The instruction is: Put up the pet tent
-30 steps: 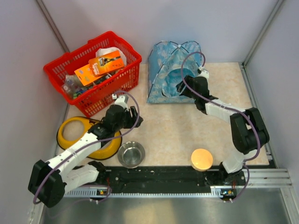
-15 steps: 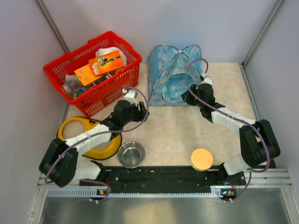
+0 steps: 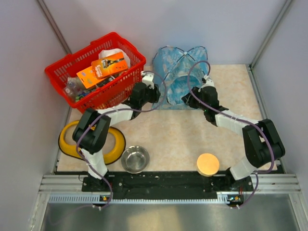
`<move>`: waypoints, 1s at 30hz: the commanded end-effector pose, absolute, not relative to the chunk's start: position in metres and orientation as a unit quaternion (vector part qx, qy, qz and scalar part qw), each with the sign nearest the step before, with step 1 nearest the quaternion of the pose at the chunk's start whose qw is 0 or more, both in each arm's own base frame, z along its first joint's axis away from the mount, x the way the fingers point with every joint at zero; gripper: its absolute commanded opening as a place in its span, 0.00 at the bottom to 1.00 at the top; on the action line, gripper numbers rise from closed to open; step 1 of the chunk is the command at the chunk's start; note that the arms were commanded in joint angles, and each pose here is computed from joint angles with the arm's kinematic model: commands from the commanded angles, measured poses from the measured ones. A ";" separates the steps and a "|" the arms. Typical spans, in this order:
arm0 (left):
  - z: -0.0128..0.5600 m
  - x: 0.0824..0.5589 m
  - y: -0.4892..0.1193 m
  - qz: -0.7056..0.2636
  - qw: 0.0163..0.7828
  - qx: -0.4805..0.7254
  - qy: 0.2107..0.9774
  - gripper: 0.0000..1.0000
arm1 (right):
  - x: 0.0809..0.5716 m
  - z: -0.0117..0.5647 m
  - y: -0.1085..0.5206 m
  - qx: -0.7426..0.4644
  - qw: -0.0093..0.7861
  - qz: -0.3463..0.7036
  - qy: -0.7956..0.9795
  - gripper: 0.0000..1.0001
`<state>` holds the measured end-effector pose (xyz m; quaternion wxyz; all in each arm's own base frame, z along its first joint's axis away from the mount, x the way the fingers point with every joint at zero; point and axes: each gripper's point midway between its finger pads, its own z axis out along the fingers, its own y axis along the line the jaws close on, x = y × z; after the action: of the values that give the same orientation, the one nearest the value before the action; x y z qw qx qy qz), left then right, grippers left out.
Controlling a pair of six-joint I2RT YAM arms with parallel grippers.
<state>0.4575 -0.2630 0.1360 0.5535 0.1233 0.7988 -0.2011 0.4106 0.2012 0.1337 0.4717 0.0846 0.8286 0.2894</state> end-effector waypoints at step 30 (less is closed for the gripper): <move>0.184 0.271 -0.300 -0.356 0.475 0.282 0.754 0.00 | 0.331 0.115 0.287 0.011 0.477 0.379 0.793 0.44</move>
<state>0.2842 -0.2962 0.1547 0.4559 0.2796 0.7827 -0.3183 0.3249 0.2704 0.1182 0.4706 -0.0137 0.8103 0.3489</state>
